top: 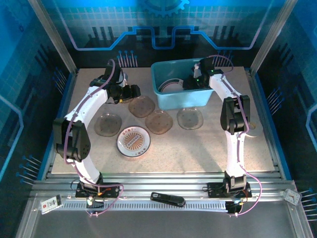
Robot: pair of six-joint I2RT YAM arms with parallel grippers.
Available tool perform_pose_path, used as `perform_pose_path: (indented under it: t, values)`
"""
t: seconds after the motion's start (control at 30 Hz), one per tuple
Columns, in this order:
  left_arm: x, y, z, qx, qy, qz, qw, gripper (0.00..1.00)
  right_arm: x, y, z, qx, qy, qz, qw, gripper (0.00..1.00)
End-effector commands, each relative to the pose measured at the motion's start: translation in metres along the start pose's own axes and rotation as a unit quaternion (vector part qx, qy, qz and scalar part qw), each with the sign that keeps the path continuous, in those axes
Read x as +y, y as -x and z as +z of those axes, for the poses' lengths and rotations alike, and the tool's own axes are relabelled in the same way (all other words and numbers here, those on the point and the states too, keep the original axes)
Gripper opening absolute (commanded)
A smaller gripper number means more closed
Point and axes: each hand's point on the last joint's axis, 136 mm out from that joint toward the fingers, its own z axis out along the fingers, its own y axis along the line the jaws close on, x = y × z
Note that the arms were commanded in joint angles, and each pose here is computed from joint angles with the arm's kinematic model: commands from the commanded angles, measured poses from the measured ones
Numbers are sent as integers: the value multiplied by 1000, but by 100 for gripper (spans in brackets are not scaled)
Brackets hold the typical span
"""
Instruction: Place the plates into the plastic bin on the countertop
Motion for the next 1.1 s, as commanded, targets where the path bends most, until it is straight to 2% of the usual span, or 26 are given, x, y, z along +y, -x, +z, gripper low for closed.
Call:
perform_pose_path:
  t: [0.0,0.5,0.63,0.83,1.07]
  values:
    - [3,0,-16,-2,9,16,1000,84,21,12,-21,-23,2,-23,999,39]
    - [41,-51,-50,13,69,-16,997,85,45,21,-79,-79,-29,-63,994,74]
    - [54,-69,-60,13,87,-34,996,85,57,26,-97,-99,-20,-77,992,76]
    - [71,-99,-70,12,105,-72,992,87,69,22,-110,-98,-14,-89,991,78]
    - [89,-140,-63,29,113,-133,984,87,87,11,-144,-127,-16,-116,985,79]
